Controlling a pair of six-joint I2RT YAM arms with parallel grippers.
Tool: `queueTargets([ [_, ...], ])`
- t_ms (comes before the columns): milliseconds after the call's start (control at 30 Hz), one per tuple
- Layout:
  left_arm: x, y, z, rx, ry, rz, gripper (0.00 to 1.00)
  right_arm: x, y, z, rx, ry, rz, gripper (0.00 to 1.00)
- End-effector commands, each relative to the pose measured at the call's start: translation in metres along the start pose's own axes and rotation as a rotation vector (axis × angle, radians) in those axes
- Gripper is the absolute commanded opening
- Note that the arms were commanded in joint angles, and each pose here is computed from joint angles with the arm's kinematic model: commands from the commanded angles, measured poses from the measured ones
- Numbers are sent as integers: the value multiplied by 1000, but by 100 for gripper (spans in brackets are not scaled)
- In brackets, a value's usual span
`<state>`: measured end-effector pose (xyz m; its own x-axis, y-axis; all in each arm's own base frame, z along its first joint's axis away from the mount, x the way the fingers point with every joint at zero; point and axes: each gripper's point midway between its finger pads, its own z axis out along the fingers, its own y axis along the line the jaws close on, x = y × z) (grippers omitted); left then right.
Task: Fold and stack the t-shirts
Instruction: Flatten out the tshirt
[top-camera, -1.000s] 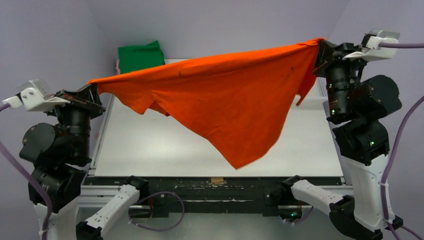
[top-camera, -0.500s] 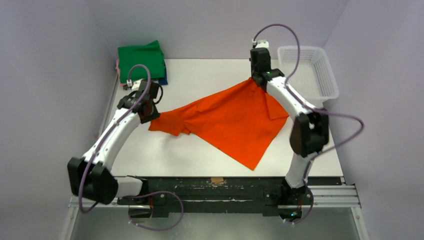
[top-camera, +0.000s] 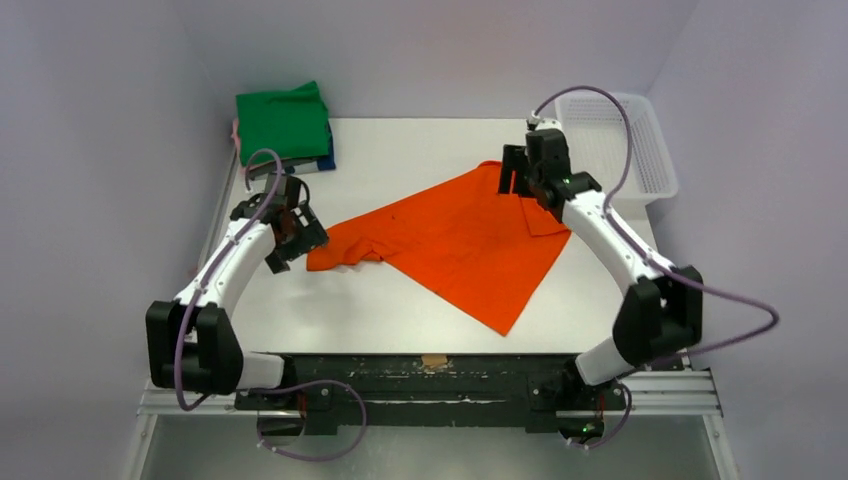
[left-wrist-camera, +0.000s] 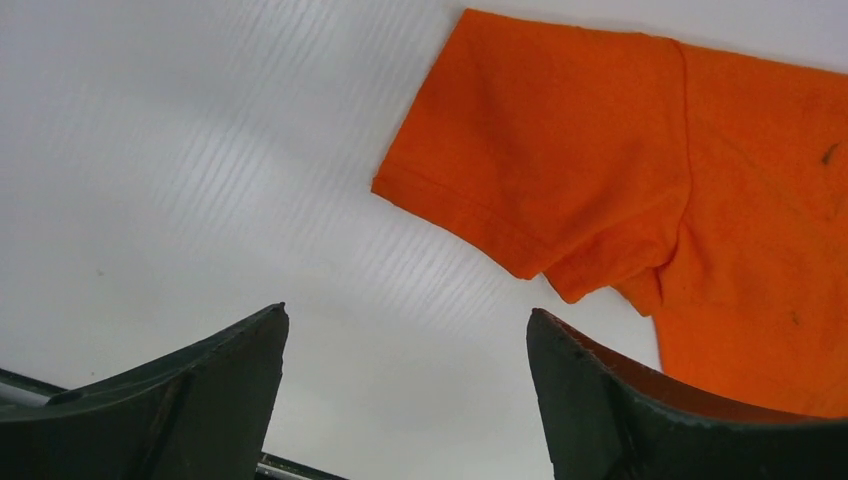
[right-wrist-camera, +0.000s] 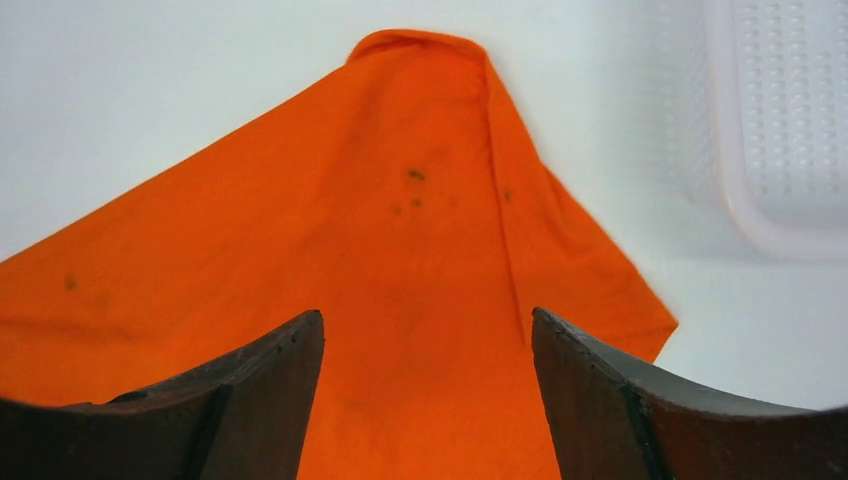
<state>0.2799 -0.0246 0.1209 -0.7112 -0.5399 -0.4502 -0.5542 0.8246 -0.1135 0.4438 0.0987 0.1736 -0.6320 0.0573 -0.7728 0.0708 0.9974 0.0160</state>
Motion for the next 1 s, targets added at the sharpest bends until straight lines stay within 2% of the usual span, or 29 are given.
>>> queueTargets([
  [0, 13, -18, 36, 109, 147, -82, 82, 57, 25, -40, -168, 91, 80, 75],
  [200, 17, -33, 69, 96, 224, -136, 81, 118, 30, -80, -208, 201, 66, 77],
  [333, 21, -43, 84, 113, 263, -173, 81, 160, 53, -100, -327, 280, 29, 77],
  [467, 23, -38, 84, 87, 259, -179, 80, 229, 63, -109, -338, 489, -18, 77],
  [533, 24, -33, 82, 69, 245, -183, 80, 250, 61, -114, -318, 551, -45, 77],
  [733, 27, -29, 79, 63, 243, -196, 80, 282, 40, -129, -224, 641, -176, 75],
  [967, 25, -19, 71, 43, 201, -206, 79, 305, 26, -124, -125, 672, -174, 65],
])
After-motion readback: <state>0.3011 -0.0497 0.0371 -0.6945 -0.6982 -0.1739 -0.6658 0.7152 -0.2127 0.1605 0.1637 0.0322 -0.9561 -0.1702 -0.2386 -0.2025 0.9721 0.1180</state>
